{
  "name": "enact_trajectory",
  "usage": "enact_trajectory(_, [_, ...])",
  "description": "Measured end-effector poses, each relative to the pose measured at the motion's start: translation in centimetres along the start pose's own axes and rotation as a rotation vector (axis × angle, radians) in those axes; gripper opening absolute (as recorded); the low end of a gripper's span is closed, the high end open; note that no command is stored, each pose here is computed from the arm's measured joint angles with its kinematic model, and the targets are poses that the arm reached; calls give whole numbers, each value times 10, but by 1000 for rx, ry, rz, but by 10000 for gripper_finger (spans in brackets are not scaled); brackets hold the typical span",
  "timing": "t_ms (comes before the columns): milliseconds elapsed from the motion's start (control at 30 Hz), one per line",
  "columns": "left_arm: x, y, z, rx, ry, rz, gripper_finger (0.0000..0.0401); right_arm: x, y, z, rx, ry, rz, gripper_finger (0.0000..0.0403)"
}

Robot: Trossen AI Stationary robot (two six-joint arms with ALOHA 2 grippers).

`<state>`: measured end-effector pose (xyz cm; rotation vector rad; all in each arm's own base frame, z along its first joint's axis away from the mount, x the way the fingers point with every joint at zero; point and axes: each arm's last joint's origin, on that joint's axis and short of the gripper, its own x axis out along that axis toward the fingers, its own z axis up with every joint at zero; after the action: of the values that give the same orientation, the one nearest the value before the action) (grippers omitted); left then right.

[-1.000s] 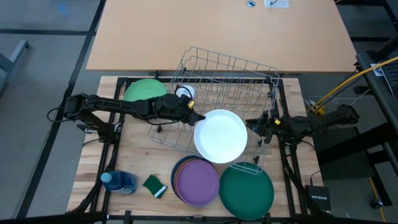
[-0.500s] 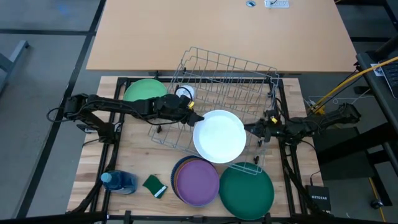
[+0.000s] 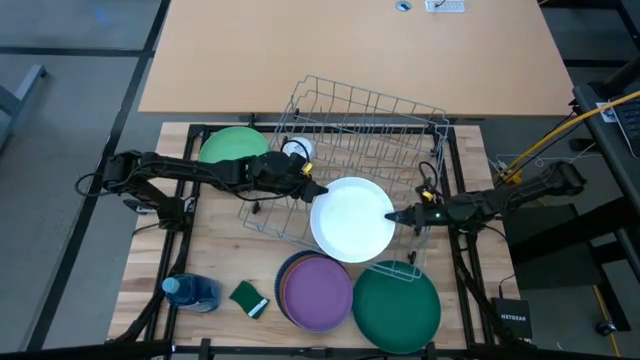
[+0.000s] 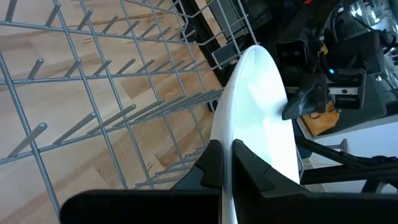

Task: Sort dishes
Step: Put the white plate in the dish rack

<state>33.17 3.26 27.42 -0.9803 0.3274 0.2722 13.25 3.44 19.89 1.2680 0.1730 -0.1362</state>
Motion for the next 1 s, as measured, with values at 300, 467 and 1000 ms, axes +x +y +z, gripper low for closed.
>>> enact_trajectory(300, [0, 0, 0, 11, 2, -3, 0, 12, 3, -3, 11, -7, 28, 160])
enact_trajectory(467, [0, 0, 0, 11, 0, -3, 0, 18, 1, -6, 2, -6, 4, 139])
enact_trajectory(1000, [-2, -12, 10, 38, -91, -134, 55, 22, 7, -4, -49, -66, 45, 50])
